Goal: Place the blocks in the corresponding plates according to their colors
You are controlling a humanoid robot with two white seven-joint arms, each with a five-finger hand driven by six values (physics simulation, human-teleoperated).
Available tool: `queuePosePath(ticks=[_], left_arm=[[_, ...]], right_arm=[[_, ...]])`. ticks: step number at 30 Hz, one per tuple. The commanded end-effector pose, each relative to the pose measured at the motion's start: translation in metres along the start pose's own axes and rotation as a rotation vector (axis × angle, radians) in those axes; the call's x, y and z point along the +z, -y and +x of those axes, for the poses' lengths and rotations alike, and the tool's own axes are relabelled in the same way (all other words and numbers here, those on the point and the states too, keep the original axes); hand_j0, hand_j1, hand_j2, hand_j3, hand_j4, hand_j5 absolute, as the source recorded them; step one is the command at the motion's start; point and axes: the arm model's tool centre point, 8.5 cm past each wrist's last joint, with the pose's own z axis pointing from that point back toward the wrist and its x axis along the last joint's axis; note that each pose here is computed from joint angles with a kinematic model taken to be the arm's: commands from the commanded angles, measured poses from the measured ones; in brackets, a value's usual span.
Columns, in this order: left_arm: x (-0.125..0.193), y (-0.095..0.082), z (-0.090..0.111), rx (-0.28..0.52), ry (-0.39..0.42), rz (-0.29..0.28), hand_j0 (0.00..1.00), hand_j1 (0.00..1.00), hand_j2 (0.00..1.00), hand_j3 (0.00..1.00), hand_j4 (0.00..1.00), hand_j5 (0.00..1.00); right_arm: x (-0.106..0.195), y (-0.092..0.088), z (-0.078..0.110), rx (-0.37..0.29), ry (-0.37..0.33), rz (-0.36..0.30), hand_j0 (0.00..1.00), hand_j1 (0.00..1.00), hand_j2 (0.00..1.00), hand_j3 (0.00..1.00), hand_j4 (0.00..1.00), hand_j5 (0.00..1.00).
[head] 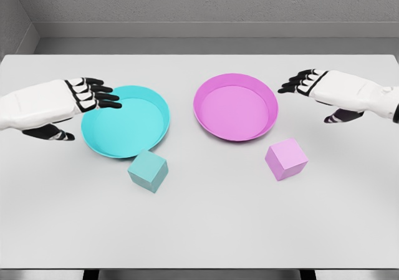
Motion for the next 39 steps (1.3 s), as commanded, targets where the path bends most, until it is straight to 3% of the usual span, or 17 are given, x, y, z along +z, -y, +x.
queuePosePath(ticks=[1, 4, 7, 11, 13, 18, 21, 25, 26, 27, 28, 30, 34, 39], left_arm=[[-0.002, 0.001, 0.0, 0.007, 0.003, -0.005, 1.0, 1.0, 1.0, 1.0, 1.0, 1.0], [-0.006, 0.003, 0.002, 0.012, 0.013, -0.016, 1.0, 1.0, 1.0, 1.0, 1.0, 1.0], [-0.032, 0.015, 0.012, 0.034, 0.076, -0.079, 1.0, 1.0, 1.0, 1.0, 1.0, 1.0], [-0.046, 0.018, 0.018, 0.034, 0.11, -0.118, 1.0, 1.0, 1.0, 1.0, 1.0, 1.0], [-0.061, 0.021, 0.025, 0.038, 0.148, -0.135, 1.0, 1.0, 1.0, 1.0, 1.0, 1.0], [-0.081, 0.021, 0.035, 0.035, 0.204, -0.142, 1.0, 1.0, 1.0, 1.0, 1.0, 1.0], [-0.092, 0.022, 0.042, 0.04, 0.233, -0.134, 1.0, 1.0, 1.0, 1.0, 1.0, 1.0], [-0.093, 0.027, 0.043, 0.048, 0.238, -0.142, 1.0, 1.0, 1.0, 1.0, 1.0, 1.0], [-0.093, 0.033, 0.045, 0.051, 0.245, -0.177, 1.0, 1.0, 1.0, 1.0, 1.0, 1.0], [-0.092, 0.042, 0.046, 0.046, 0.249, -0.249, 1.0, 1.0, 1.0, 1.0, 1.0, 1.0], [-0.092, 0.043, 0.046, 0.044, 0.248, -0.261, 1.0, 1.0, 1.0, 1.0, 1.0, 1.0], [-0.09, 0.043, 0.044, 0.036, 0.241, -0.269, 1.0, 1.0, 1.0, 1.0, 1.0, 1.0], [-0.093, 0.043, 0.046, 0.03, 0.248, -0.281, 1.0, 1.0, 1.0, 1.0, 1.0, 1.0], [-0.095, 0.044, 0.046, 0.018, 0.247, -0.284, 1.0, 1.0, 1.0, 1.0, 1.0, 1.0]], right_arm=[[0.0, -0.001, -0.001, 0.002, -0.005, 0.005, 1.0, 1.0, 1.0, 1.0, 1.0, 1.0], [0.001, 0.0, -0.003, 0.008, -0.016, 0.009, 1.0, 1.0, 1.0, 1.0, 1.0, 1.0], [0.005, 0.003, -0.005, 0.01, -0.026, -0.002, 1.0, 1.0, 1.0, 1.0, 1.0, 1.0], [0.011, -0.015, -0.003, -0.004, -0.029, 0.048, 1.0, 1.0, 1.0, 1.0, 1.0, 1.0], [0.012, -0.015, -0.002, 0.002, -0.027, 0.052, 1.0, 1.0, 1.0, 1.0, 1.0, 1.0], [0.008, -0.023, 0.011, 0.012, 0.009, 0.081, 1.0, 1.0, 1.0, 1.0, 1.0, 1.0], [-0.005, -0.028, 0.028, 0.028, 0.071, 0.107, 1.0, 1.0, 1.0, 1.0, 1.0, 1.0], [-0.012, -0.04, 0.036, 0.056, 0.085, 0.16, 1.0, 1.0, 1.0, 1.0, 1.0, 1.0], [-0.012, -0.042, 0.036, 0.058, 0.083, 0.166, 1.0, 1.0, 1.0, 1.0, 1.0, 1.0], [-0.012, -0.043, 0.037, 0.057, 0.085, 0.169, 1.0, 1.0, 1.0, 1.0, 1.0, 1.0], [-0.015, -0.043, 0.044, 0.065, 0.105, 0.171, 1.0, 1.0, 1.0, 1.0, 1.0, 1.0], [-0.019, -0.047, 0.053, 0.071, 0.137, 0.184, 1.0, 1.0, 1.0, 1.0, 1.0, 1.0], [-0.015, -0.046, 0.054, 0.084, 0.136, 0.195, 1.0, 1.0, 1.0, 1.0, 1.0, 1.0], [-0.019, -0.061, 0.06, 0.094, 0.151, 0.246, 1.0, 1.0, 1.0, 1.0, 1.0, 1.0]])
